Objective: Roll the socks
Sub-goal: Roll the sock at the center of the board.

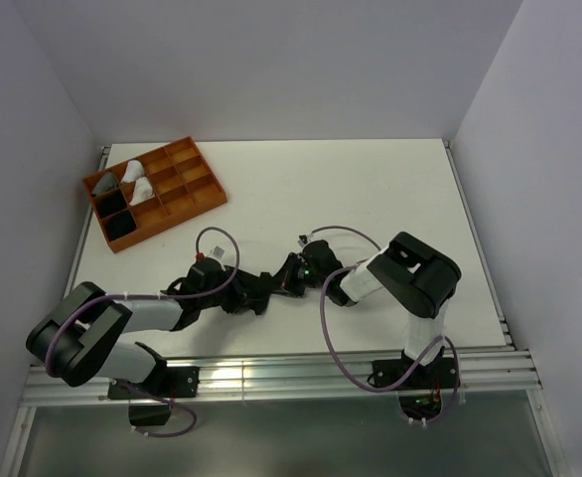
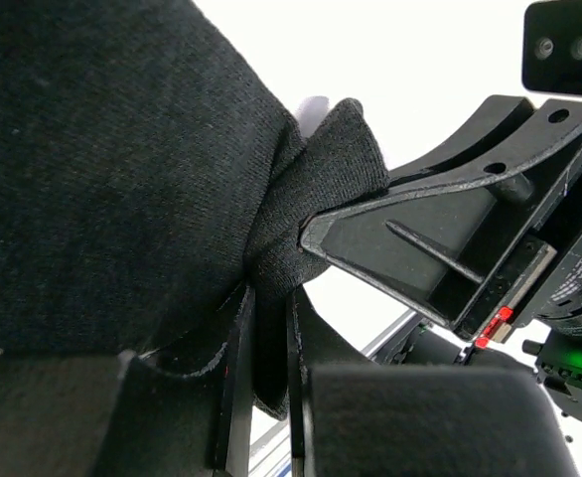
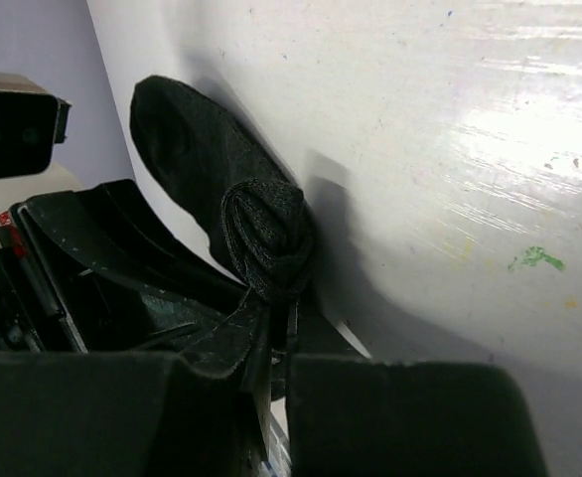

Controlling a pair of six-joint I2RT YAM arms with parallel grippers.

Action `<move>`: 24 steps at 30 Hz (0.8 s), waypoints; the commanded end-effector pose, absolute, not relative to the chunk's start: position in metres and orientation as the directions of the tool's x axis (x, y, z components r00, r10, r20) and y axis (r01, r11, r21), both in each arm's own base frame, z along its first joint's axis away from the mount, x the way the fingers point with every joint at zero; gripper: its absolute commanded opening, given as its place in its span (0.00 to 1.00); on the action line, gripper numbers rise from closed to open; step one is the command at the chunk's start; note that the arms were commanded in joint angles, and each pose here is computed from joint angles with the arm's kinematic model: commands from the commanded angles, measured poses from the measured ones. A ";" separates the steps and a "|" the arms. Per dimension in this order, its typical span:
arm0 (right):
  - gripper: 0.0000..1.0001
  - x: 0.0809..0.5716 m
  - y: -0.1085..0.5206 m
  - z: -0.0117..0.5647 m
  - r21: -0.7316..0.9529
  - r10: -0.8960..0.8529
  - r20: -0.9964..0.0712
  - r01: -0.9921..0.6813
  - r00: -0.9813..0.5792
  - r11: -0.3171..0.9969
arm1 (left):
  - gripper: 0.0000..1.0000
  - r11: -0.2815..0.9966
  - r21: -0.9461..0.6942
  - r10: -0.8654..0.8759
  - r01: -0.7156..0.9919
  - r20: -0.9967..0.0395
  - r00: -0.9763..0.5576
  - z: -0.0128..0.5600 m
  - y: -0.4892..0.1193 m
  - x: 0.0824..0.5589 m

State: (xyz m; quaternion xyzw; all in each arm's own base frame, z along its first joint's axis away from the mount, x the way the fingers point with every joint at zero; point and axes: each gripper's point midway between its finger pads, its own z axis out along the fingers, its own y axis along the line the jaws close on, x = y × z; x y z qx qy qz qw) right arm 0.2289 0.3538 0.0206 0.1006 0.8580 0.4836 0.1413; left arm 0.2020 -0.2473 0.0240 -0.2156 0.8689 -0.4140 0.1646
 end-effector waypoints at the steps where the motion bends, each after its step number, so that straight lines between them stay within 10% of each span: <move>1: 0.00 0.233 0.351 0.016 0.846 0.316 -0.173 0.024 -0.933 0.532 | 0.08 0.664 -0.708 -0.444 -0.239 -0.117 -0.888 0.000 -0.236 0.188; 10: 0.00 0.235 0.339 0.017 0.736 0.265 -0.209 0.027 -0.941 0.677 | 0.51 0.774 -0.626 -0.400 -0.091 -0.373 -0.837 0.039 -0.222 0.210; 24: 0.00 0.240 0.341 0.028 0.621 0.209 -0.193 0.046 -0.959 0.782 | 0.54 0.942 -0.269 -0.114 0.198 -0.816 -0.567 0.102 -0.243 0.205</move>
